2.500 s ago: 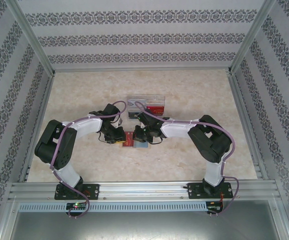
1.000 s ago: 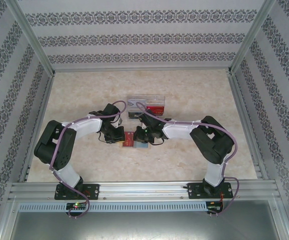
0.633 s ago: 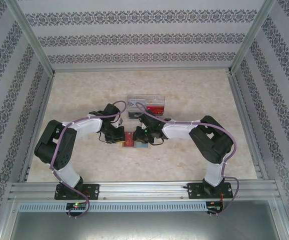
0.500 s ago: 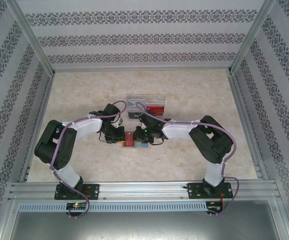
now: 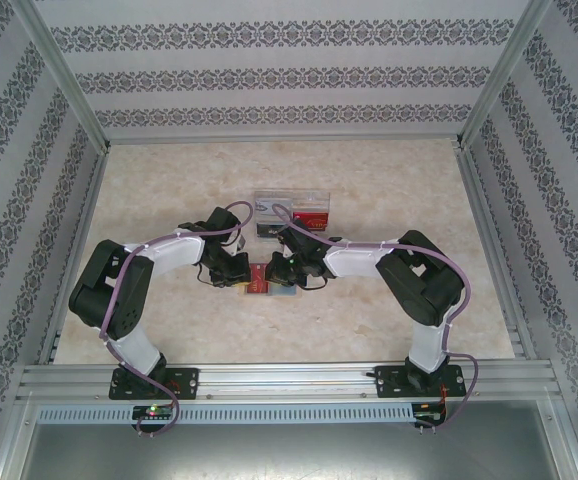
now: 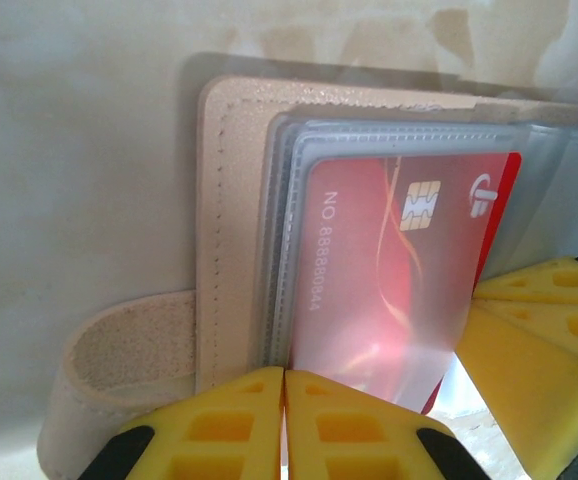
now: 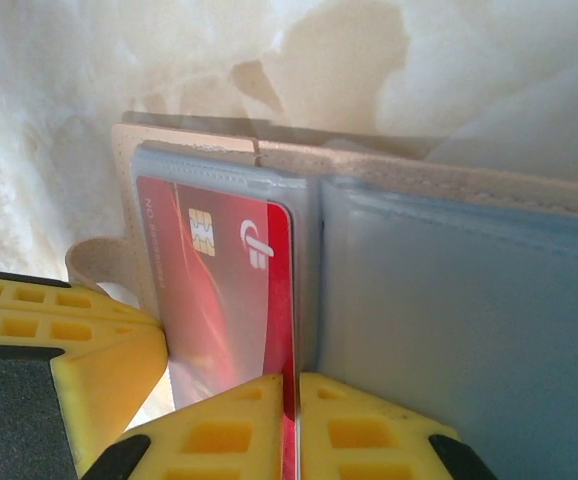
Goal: Take the credit cards out of the card holder
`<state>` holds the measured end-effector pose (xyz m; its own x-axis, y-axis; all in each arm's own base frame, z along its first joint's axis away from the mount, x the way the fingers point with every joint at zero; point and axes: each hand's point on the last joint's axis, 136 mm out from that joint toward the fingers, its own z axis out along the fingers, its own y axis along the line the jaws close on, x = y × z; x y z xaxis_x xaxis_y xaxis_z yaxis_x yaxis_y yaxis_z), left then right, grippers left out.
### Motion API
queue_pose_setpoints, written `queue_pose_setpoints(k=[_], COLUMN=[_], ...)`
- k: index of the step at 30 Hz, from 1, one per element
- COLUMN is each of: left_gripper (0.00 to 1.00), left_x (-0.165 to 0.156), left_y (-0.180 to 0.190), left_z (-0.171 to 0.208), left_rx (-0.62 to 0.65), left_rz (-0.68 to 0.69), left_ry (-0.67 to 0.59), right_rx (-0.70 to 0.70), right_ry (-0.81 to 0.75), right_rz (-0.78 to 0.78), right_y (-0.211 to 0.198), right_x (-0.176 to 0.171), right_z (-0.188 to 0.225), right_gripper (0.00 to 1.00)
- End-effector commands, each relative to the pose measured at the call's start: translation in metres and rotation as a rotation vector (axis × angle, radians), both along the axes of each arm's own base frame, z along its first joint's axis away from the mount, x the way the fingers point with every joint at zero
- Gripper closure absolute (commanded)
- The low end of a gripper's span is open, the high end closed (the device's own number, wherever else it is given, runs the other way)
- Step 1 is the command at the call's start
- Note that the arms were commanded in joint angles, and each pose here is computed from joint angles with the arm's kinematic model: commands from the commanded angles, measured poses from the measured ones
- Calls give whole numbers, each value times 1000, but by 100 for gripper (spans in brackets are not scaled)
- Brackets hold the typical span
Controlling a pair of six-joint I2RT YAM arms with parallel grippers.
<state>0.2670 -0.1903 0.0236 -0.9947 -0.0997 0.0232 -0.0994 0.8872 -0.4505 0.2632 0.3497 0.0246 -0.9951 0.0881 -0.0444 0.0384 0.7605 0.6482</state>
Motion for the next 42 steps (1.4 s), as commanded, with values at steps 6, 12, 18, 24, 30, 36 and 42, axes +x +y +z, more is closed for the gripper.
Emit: queue_pose_setpoints(k=[6,12,18,24,30,36,42], left_gripper=[90,90,88,86,86,92,97], left_x=[-7,-7,-3,-1,0,-3,-4], left_y=[-4,-3,4,6,5,6,4], left_z=[-11,-8,-2,2,4,-3,-8], left_rx=[-7,-1,30,30,22,25,22], left_rz=[-8,-9,3,9,4,2,3], left_ry=[33,28,7,-1,-6,13,30], right_rx=[109,110,79,67,57,60,61], right_ry=[15,4,-22,-25,-25,-12,-6], right_rz=[27,20,-20,-33,-33,-15,0], right_y=[18,15,-5,-17,-21,-15,-7], right_x=[-1,-1,3,3,3,3,4], right_z=[3,6,9,9,9,4,2], right_gripper=[86,100,100,100,100,87,77])
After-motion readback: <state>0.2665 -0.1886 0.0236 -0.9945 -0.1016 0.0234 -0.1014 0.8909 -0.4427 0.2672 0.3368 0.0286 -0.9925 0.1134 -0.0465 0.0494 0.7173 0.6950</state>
